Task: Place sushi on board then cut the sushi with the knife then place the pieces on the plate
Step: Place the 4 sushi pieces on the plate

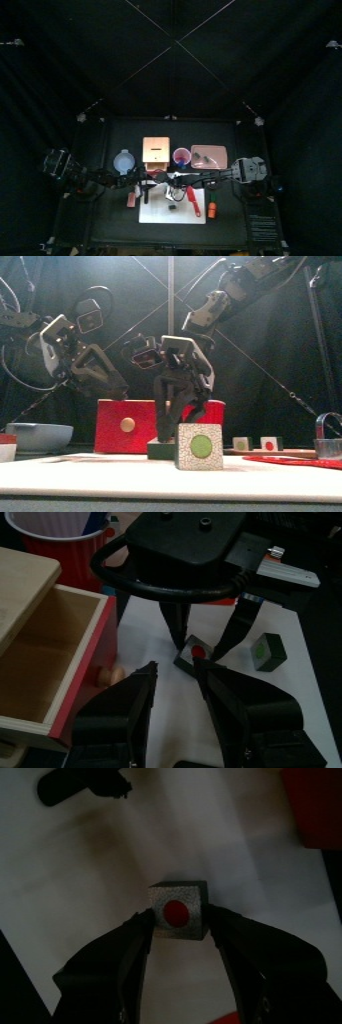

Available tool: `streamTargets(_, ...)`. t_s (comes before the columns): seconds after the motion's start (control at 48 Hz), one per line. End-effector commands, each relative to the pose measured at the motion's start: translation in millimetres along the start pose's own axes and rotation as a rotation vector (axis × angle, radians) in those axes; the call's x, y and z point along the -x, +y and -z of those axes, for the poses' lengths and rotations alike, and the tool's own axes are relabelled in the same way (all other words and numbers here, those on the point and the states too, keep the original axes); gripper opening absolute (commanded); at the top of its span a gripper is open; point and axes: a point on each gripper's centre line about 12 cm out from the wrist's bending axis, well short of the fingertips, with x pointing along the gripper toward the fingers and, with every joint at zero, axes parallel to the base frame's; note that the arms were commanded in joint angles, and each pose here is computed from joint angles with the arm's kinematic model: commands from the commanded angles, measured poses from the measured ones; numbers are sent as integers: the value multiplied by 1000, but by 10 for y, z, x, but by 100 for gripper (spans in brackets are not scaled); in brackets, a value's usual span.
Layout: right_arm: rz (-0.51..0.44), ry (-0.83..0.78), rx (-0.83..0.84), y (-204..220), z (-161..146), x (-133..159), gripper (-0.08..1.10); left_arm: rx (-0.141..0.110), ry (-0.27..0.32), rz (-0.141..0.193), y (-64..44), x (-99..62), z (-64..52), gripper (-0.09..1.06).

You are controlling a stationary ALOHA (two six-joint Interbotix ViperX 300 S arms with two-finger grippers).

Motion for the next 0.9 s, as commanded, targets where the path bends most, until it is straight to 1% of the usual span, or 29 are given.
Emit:
streamTargets(0.021,0,-7,6,32,-31,46,82,9,-39,10,-39,-11,-120,76)
streamTargets(0.125,3,-1,10,31,-31,44,82,11,-39,10,-39,-11,-120,76)
streamTargets(0.25,-5,-16,13,52,-59,140,82,11,-42,8,-34,-17,-133,76)
streamTargets(0.438,-16,-48,14,67,-113,401,82,22,-72,13,-42,5,-229,76)
streamTargets(0.479,-16,-59,15,53,-124,450,82,26,-85,14,-44,15,-268,76)
streamTargets(0.521,-17,-66,15,49,-134,486,82,26,-88,15,-45,26,-278,76)
streamTargets(0.708,-24,-80,18,61,-157,519,82,36,-117,23,-54,67,-359,76)
streamTargets(0.854,-55,-116,6,131,-217,606,81,58,-137,20,-55,85,-422,76)
streamTargets(0.896,-79,-138,-7,180,-247,650,81,71,-139,16,-57,89,-432,76)
